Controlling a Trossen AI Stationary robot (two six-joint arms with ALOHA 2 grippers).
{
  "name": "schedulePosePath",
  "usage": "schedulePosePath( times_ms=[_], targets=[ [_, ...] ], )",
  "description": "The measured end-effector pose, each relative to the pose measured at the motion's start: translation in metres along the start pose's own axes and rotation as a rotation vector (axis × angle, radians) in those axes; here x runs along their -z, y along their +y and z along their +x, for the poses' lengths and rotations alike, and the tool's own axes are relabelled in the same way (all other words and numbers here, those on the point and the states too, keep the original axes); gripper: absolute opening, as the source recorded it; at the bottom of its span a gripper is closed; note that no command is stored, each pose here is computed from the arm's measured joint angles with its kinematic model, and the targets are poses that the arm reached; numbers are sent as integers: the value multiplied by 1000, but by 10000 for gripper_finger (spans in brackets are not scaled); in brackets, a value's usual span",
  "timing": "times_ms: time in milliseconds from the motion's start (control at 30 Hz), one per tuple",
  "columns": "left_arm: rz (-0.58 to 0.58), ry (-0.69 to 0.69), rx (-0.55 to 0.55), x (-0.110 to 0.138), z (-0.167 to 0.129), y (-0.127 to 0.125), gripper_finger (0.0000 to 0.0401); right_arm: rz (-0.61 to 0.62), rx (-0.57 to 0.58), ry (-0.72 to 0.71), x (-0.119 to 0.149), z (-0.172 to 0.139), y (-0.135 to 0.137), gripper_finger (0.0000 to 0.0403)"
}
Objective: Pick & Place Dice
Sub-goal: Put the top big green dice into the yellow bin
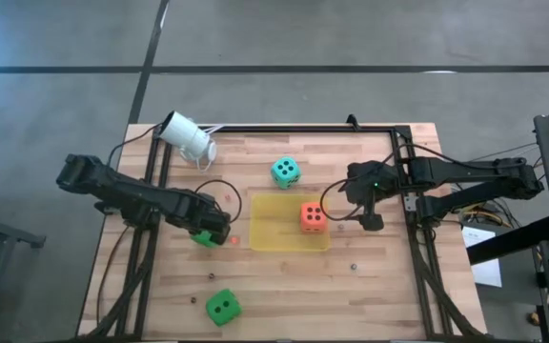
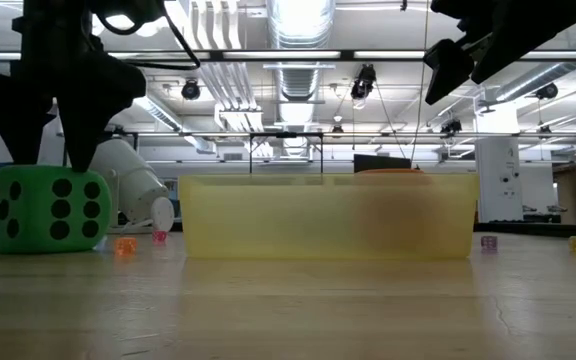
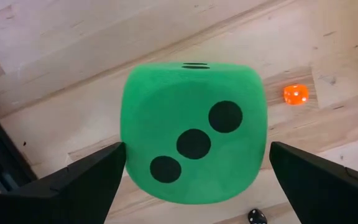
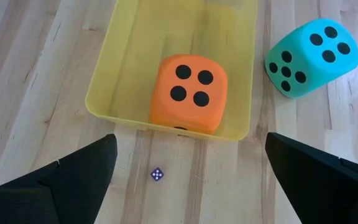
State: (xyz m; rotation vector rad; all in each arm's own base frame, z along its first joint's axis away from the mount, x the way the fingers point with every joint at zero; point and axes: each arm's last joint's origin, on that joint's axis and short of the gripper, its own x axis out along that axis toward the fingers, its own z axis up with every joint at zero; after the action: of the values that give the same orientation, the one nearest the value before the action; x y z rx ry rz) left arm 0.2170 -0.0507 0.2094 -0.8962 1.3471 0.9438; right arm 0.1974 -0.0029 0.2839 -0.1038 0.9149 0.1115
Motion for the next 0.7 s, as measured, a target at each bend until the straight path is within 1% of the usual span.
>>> schedulePosePath(
  times_ms=[133,300,500,600,700],
  targets=[
    [1,-4,-25,1,8,5,400,0,0,-1,0,0,0,400],
    [2,-4,-22,1,11,5,400,0,0,-1,0,0,0,400],
    [12,-8,25,0,-1,-3,400,0,0,0,0,0,0,400],
    [12,-17,17,-1,-7,-3,400,0,0,-1,0,0,0,400],
    [20,-16,8,-1,-6,-2,400,0,0,-1,0,0,0,400]
  ],
)
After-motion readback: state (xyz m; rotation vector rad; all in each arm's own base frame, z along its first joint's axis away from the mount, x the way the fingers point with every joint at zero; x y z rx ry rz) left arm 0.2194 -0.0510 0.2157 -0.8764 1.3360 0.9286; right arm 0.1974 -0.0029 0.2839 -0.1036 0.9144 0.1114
